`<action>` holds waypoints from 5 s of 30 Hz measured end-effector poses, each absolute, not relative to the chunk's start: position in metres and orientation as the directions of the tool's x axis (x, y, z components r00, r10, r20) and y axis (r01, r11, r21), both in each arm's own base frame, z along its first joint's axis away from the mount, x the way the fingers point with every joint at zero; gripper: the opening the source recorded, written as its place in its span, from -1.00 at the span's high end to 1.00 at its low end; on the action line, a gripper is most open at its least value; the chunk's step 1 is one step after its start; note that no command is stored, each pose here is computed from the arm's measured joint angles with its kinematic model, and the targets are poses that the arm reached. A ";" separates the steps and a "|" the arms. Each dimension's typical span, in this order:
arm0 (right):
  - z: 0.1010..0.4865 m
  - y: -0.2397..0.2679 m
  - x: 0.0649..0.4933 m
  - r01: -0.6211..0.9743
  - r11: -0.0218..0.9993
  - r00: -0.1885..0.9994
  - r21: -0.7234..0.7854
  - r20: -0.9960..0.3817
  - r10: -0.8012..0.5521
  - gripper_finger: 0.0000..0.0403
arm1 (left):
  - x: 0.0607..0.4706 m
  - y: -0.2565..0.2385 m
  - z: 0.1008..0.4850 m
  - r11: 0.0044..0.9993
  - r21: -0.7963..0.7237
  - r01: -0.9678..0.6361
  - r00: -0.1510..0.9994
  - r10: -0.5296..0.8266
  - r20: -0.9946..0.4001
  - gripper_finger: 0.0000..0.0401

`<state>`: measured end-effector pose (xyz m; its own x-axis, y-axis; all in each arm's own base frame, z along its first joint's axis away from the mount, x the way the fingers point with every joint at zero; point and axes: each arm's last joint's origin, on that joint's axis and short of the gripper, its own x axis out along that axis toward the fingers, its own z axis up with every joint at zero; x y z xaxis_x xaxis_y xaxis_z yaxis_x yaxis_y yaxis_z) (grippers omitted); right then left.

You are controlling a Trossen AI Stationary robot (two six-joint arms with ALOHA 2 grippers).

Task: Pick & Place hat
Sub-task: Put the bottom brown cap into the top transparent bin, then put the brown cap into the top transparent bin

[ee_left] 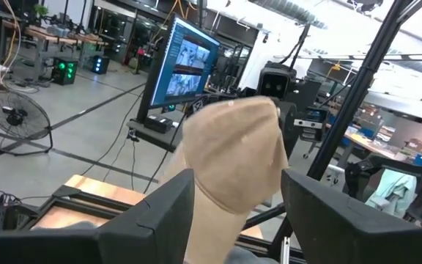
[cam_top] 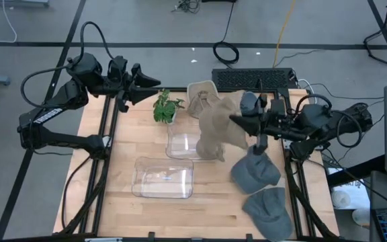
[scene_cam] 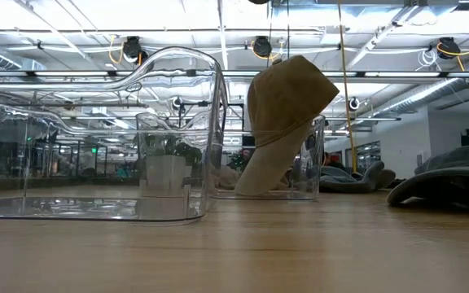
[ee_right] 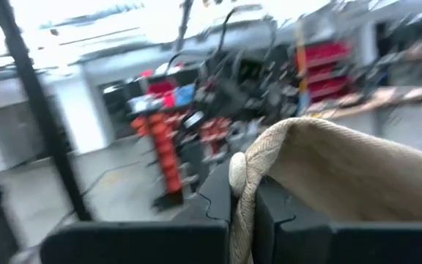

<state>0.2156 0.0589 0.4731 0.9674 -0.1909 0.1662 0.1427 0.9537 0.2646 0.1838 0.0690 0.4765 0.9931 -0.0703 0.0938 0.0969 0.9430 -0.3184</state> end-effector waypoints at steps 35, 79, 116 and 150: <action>0.536 0.048 0.270 0.565 0.823 0.823 -0.061 -0.024 -0.567 0.98 | 0.183 0.067 0.476 0.925 -0.350 0.149 0.988 -0.125 0.090 -0.07; 0.416 0.031 0.377 0.622 0.778 0.703 0.089 -0.500 -0.505 0.98 | 0.183 0.066 0.476 0.910 -0.365 0.195 0.981 -0.175 0.088 -0.07; 0.306 0.034 0.389 0.703 0.705 0.560 0.093 -0.683 -0.468 0.75 | 0.183 0.064 0.476 0.895 -0.375 0.240 0.971 -0.225 0.084 -0.07; 0.379 0.014 0.346 0.498 0.865 0.732 0.063 -0.565 -0.380 -0.06 | 0.181 0.066 0.476 0.893 -0.349 0.284 0.959 -0.273 0.080 -0.07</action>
<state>0.3464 0.0142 0.3794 0.7322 -0.3805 -0.5649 0.4982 0.8647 0.0633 0.1815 0.0655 0.4761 0.9586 -0.2735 0.0799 0.2839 0.8930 -0.3492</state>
